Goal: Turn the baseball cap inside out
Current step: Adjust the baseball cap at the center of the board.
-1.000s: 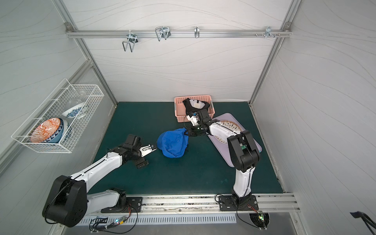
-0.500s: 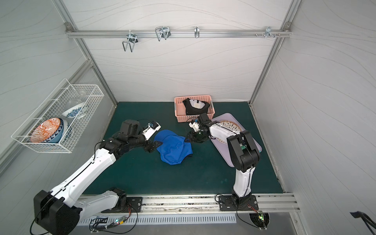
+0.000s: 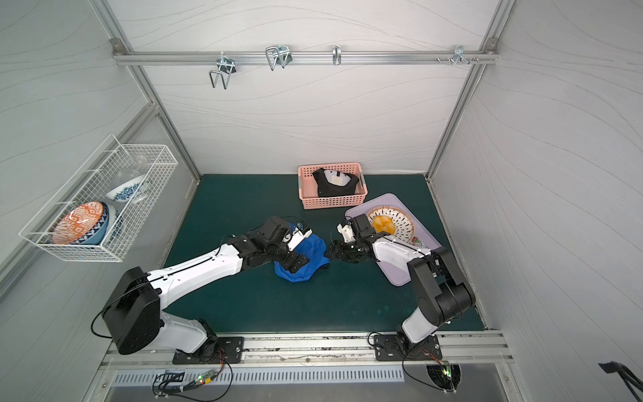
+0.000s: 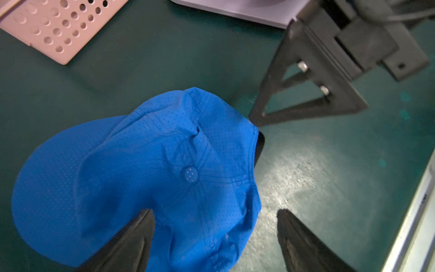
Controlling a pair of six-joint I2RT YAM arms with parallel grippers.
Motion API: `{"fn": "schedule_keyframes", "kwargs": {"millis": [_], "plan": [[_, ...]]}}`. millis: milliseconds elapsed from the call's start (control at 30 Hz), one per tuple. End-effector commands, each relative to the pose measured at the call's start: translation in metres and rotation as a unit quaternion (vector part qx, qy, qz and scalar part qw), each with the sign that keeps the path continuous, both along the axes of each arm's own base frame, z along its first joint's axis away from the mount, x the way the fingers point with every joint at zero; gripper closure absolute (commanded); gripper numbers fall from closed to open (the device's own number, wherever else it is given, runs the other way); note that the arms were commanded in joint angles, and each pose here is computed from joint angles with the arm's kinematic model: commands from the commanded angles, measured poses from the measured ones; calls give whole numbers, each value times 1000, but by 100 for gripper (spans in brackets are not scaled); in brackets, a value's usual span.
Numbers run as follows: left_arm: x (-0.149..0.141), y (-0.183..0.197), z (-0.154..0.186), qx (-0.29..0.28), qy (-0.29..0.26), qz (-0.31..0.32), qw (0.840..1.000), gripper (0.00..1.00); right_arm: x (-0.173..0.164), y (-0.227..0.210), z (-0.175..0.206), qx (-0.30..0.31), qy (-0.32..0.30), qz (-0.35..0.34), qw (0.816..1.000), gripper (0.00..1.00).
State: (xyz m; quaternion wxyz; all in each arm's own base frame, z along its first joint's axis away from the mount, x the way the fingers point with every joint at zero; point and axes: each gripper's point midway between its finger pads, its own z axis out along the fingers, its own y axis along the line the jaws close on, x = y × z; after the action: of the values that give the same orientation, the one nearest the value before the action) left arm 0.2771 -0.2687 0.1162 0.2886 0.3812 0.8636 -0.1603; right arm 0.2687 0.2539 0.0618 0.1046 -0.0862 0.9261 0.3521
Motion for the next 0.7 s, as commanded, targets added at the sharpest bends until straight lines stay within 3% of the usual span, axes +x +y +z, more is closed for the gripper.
{"fn": "schedule_keyframes", "kwargs": {"millis": [0,167,300,467,600,667], "plan": [[18,-9,-6,-12,-10,24,1000,13,11,16,0,24,-4,-17,1000,28],[25,-11,-31,3,6,37,999,15,9,26,-12,27,11,-6,1000,28],[26,-16,-44,6,28,35,999,23,6,32,-20,27,23,4,999,34],[27,-17,-56,11,37,40,998,55,5,33,-22,25,26,4,999,61],[26,-16,-47,10,34,38,999,98,4,32,-23,21,27,5,999,89],[28,-13,-33,7,16,43,999,100,6,29,-22,11,24,1,1000,100]]}}
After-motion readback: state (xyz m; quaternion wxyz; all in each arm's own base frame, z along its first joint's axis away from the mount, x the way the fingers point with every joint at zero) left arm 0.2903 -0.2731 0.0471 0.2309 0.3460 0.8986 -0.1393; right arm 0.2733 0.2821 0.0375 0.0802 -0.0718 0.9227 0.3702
